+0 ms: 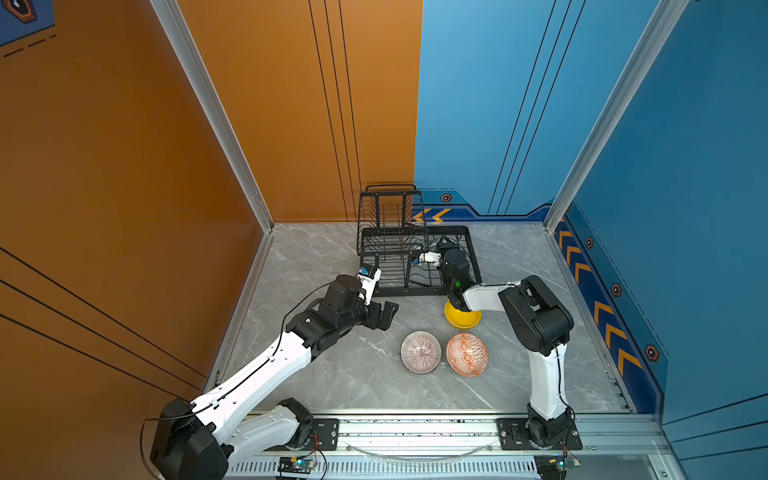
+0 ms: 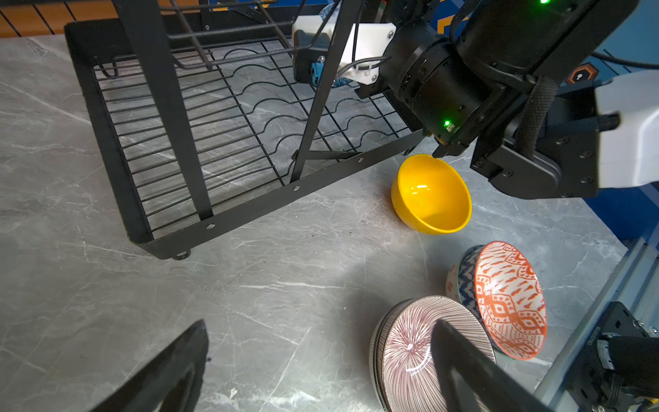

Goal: Load the bowls into the dish rack
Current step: 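Carry the blue floral bowl with the right gripper into the lower rack tier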

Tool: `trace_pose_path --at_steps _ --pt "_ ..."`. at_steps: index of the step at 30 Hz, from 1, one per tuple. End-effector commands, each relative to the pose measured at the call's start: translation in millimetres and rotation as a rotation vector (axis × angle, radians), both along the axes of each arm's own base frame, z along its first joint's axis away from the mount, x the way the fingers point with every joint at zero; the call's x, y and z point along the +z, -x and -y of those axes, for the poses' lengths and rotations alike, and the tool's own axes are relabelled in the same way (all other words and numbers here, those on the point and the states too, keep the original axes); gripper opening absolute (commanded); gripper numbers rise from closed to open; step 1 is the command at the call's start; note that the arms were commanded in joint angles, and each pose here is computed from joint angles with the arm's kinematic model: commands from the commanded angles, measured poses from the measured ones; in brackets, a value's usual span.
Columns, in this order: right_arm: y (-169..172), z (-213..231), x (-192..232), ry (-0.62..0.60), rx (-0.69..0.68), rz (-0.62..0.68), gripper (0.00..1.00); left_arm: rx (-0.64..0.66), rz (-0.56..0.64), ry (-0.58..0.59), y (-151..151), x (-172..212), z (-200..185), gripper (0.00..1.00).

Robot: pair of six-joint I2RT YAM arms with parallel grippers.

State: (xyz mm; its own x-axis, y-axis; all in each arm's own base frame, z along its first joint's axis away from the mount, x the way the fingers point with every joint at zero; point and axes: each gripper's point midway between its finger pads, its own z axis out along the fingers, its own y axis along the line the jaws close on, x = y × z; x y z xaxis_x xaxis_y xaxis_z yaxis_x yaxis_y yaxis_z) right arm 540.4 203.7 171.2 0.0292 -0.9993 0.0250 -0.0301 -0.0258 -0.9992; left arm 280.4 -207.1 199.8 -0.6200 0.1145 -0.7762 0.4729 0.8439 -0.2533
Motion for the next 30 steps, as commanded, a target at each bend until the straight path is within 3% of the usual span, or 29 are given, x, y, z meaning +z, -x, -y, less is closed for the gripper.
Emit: trace_pose_path --at_steps 1,30 --pt "-10.7 -10.3 33.3 -0.038 0.034 0.131 0.0 0.008 0.01 -0.007 -4.0 7.9 -2.4 0.98" --pt "-62.2 -53.6 25.4 -0.015 0.127 0.246 0.0 0.033 -0.011 -0.013 -6.3 -1.8 -10.8 0.98"
